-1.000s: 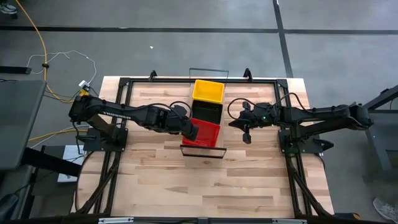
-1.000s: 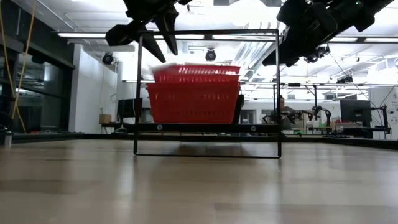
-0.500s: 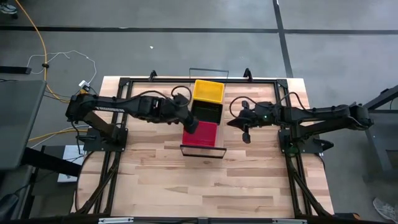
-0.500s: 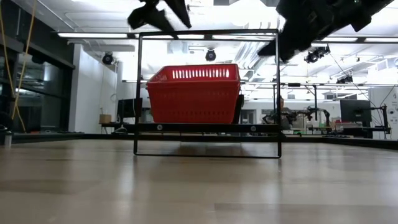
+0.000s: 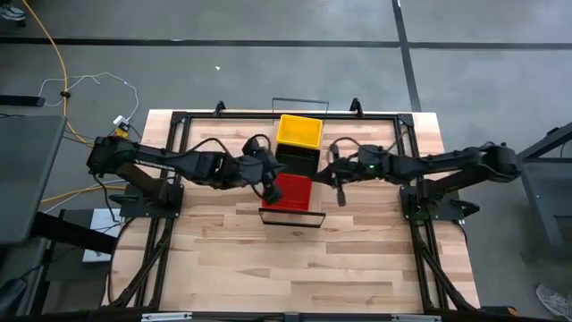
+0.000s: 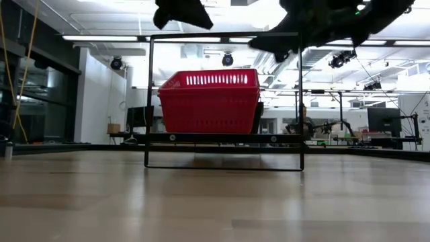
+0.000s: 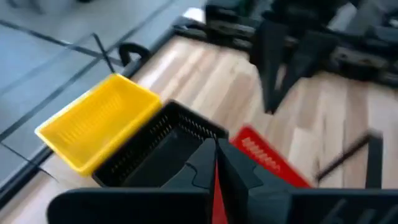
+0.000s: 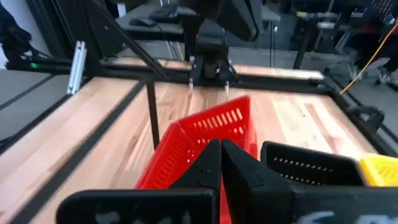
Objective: Stack baskets on shelf by color
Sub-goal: Stack the red bin on the red bin on the shelf, then return to Home Position
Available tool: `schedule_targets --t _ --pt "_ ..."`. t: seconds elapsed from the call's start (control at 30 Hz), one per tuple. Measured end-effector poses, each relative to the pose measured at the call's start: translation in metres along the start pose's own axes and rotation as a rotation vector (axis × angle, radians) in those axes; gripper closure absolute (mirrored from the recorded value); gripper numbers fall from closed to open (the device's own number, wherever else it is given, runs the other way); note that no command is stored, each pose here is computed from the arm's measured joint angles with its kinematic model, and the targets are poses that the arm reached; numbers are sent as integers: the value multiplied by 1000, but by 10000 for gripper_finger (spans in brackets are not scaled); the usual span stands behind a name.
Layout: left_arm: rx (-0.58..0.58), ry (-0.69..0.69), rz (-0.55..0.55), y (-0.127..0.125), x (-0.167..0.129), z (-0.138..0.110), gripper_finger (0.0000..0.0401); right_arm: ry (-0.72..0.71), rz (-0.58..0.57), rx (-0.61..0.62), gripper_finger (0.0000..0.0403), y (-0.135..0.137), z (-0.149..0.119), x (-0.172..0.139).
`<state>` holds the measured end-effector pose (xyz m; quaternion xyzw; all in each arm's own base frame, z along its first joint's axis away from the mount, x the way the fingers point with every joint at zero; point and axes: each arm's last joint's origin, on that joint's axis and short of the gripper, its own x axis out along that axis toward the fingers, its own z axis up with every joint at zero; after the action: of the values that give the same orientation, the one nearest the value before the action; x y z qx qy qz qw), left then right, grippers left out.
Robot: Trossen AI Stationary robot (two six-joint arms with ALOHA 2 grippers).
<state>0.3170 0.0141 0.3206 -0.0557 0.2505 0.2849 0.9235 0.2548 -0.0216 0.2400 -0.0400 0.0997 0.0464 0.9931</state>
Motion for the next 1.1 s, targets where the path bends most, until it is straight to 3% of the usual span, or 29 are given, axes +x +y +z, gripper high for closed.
schedule_targets --t 0.1,0.37,0.73,1.1 --pt "2 -101 -82 0 -1 -5 397 30 -4 7 403 -5 -4 16" --pt "-53 -406 -155 15 -30 -8 401 72 -15 -5 403 -15 1 56" --pt "-62 -425 -163 24 -41 -15 401 145 -61 2 403 -26 -7 81" --pt "-49 -421 -174 22 -40 -16 401 226 -92 17 403 -33 -15 77"
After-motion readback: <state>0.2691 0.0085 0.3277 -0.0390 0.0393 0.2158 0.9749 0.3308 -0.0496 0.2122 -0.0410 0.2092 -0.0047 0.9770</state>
